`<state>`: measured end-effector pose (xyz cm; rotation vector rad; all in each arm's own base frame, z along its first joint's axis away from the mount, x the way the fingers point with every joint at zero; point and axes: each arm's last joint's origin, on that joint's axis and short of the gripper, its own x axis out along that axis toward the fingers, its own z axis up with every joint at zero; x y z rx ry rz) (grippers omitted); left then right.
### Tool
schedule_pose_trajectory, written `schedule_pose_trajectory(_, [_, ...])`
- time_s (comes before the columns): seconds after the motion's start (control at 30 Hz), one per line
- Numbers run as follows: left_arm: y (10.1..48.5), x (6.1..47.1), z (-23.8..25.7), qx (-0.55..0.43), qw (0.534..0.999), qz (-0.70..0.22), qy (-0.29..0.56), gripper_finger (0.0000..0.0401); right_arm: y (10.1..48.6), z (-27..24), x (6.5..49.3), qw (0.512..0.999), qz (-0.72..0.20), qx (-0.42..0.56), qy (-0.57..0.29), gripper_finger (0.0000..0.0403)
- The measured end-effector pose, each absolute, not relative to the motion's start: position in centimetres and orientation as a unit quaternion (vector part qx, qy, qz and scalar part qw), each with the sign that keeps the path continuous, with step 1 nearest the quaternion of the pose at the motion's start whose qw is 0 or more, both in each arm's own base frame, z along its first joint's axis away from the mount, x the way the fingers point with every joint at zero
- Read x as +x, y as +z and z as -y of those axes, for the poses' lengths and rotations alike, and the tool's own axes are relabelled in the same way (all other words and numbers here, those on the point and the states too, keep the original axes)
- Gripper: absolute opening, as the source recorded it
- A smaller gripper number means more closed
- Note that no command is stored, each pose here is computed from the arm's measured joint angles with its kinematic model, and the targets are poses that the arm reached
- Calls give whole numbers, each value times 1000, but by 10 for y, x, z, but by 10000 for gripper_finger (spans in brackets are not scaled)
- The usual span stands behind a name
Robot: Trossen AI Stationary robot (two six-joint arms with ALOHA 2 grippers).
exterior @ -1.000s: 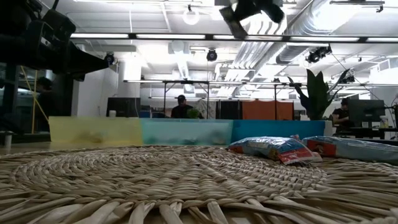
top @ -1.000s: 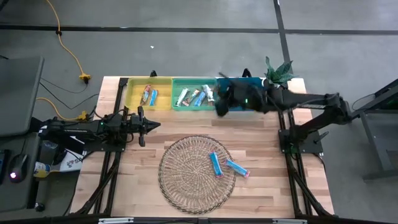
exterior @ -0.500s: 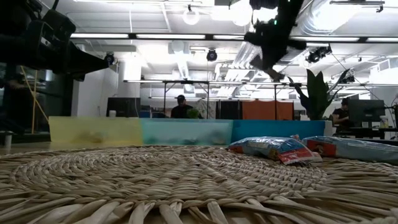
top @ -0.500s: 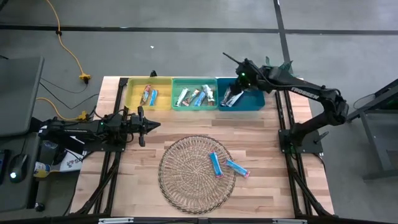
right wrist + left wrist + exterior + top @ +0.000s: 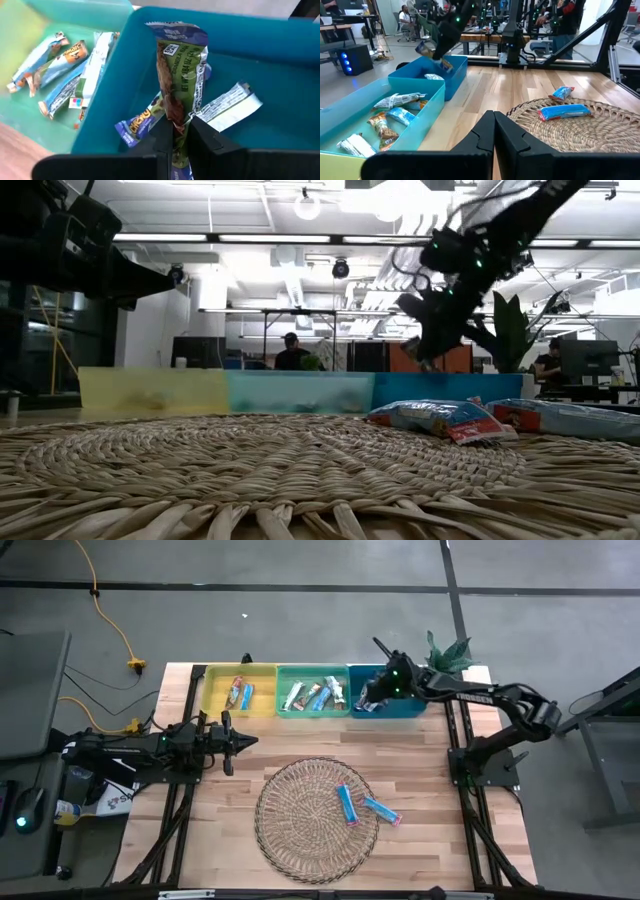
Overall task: Pick and place Granola Bars by type
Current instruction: Put the blue granola bar into the blue bin, then put the red granola bar into the yellow bin
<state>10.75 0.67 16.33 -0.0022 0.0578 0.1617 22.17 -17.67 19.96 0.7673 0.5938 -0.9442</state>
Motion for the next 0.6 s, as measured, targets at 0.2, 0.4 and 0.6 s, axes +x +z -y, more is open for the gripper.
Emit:
schedule_pose_trajectory(0.2, [163,107,-7,-1,996,-29,81,0,173,180,205,779,-236,382,-437,33])
schedule_pose_trajectory(0.4, [163,107,-7,-1,996,-29,81,0,167,183,198,795,-244,366,-417,57])
schedule_pose_trajectory(0.6, [163,107,-7,-1,996,-29,81,0,172,188,198,824,-233,354,-376,126])
